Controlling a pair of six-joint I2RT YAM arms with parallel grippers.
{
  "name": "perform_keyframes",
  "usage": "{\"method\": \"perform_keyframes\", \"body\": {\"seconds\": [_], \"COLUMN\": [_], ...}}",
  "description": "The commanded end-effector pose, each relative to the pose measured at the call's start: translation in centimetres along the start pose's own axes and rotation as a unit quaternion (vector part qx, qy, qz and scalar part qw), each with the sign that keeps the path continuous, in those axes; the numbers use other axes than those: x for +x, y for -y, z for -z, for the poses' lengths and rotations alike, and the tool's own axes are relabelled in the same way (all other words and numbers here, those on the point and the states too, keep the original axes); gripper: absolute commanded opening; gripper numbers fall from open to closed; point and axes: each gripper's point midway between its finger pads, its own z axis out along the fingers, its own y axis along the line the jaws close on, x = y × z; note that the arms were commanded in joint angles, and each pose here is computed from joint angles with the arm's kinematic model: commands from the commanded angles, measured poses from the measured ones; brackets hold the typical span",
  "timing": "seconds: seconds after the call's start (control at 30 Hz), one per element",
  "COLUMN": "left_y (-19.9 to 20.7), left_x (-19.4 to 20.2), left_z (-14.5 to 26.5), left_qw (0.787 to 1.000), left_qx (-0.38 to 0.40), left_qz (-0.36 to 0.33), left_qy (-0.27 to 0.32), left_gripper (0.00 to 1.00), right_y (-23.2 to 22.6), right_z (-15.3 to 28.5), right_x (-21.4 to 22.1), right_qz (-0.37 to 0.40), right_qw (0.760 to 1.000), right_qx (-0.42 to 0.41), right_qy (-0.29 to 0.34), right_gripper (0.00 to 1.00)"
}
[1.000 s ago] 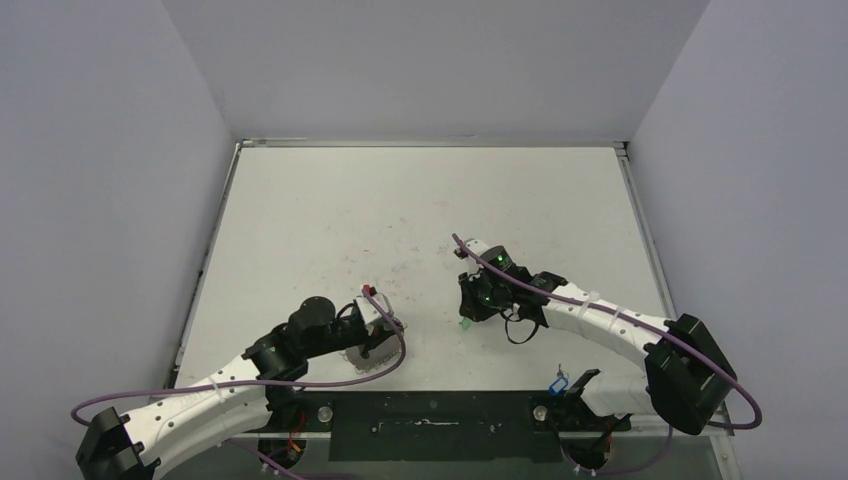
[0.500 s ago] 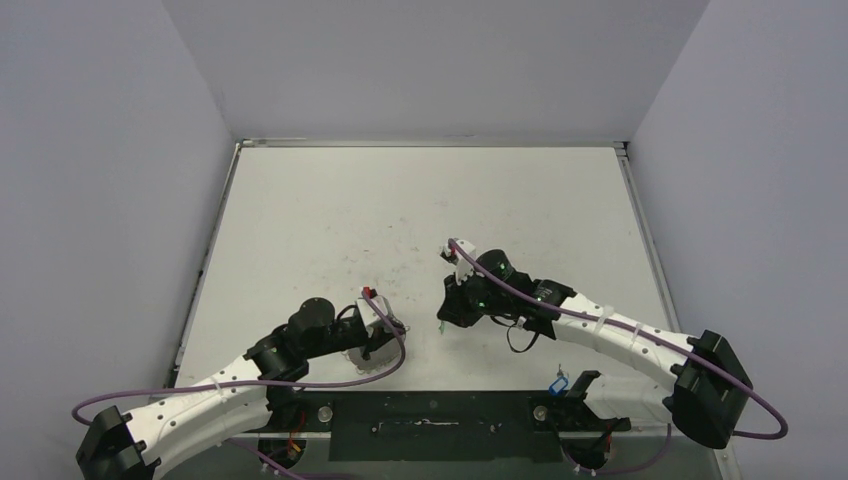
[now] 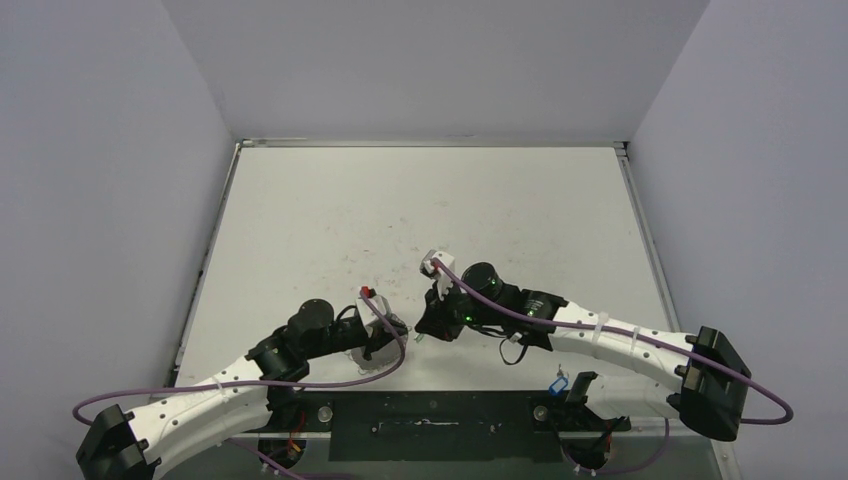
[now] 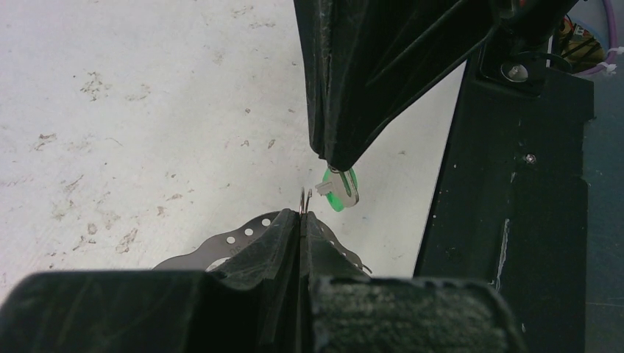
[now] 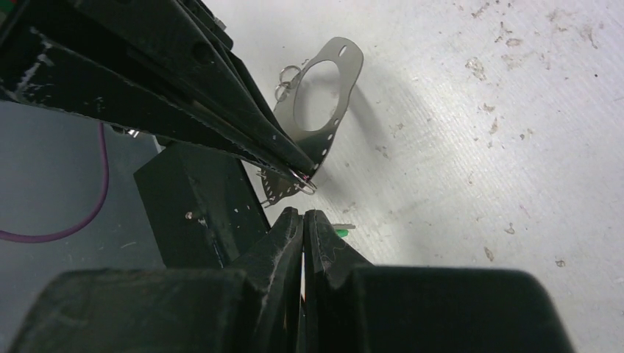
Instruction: Put the keys on the keyring
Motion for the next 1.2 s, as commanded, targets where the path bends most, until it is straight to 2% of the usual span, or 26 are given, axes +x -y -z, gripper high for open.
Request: {"method": "perform_keyframes", "body": {"seconds": [0.0, 0.5, 0.8, 1.17], "left_y": [0.1, 0.2, 0.3, 0.3], "left_x": [-2.1, -2.1, -2.1, -2.3], "left_z": [-0.3, -0.3, -0.2, -0.2], "left_qw": [0.999, 0.999, 0.999, 0.999], "left_qx": [0.003, 0.008, 0.008, 0.009], "left_qz": [0.002, 0.003, 0.004, 0.004], "left_qy": [0.041, 0.041, 0.04, 0.041], "left_gripper": [0.0, 0.0, 0.0, 0.0], "right_y": [-2.0, -2.3, -0.5, 0.3], "right_z": [0.3, -1.1, -0.8, -0.7], "right_x": [-4.0, -3.8, -4.1, -4.3], "right_qz": [0.033, 0.039, 0.032, 0.019], "right_qw": [0.997, 0.998, 0.998, 0.997], "right_qx": [-0.024, -0.019, 0.036, 0.064], "right_qy": [0.06, 0.042, 0.051, 0.049], "right_gripper": [0.0, 0.0, 0.0, 0.0]}}
